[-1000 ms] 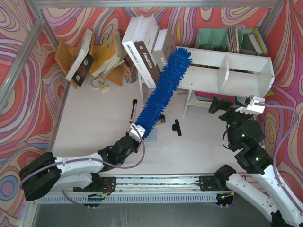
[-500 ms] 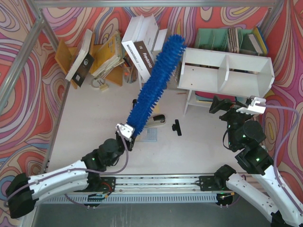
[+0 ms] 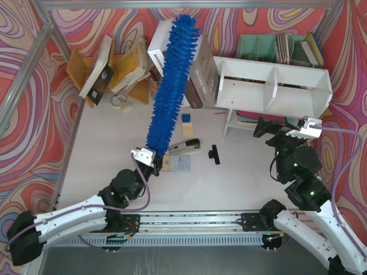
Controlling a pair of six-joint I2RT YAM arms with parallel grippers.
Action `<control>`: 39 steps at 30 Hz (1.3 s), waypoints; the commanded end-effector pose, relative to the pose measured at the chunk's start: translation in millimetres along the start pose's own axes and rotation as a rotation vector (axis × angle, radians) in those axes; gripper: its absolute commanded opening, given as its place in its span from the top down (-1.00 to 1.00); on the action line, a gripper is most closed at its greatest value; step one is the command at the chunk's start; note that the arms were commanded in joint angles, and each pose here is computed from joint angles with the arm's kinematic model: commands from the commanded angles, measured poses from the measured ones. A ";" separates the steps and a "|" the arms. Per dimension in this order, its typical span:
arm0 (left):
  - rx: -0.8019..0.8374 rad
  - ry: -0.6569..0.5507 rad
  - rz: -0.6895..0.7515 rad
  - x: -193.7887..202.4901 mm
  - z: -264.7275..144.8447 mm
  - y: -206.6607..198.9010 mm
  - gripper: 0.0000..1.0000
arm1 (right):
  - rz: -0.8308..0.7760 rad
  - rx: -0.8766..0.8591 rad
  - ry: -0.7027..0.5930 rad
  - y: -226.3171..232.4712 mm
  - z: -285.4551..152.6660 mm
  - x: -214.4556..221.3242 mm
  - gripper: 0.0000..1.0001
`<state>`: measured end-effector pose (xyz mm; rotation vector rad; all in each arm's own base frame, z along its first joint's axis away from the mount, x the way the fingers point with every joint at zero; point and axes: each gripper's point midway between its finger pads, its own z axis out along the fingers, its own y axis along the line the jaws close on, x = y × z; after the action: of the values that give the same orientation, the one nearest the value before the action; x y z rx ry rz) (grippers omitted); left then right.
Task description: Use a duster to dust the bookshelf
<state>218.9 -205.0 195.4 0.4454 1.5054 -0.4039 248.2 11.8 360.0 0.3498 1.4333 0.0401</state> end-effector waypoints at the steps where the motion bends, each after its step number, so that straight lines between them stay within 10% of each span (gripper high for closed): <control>1: -0.092 -0.151 -0.023 -23.2 3.4 16.0 1.00 | -0.010 0.023 0.003 -4.6 0.5 2.4 -0.97; 39: -0.201 -0.040 -0.080 66.1 40.1 7.4 1.00 | -0.022 0.025 0.000 -4.9 1.0 0.6 -0.98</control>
<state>254.9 -210.1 103.6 0.2668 1.5897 -0.2557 250.2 12.8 358.0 0.3457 1.4416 0.0339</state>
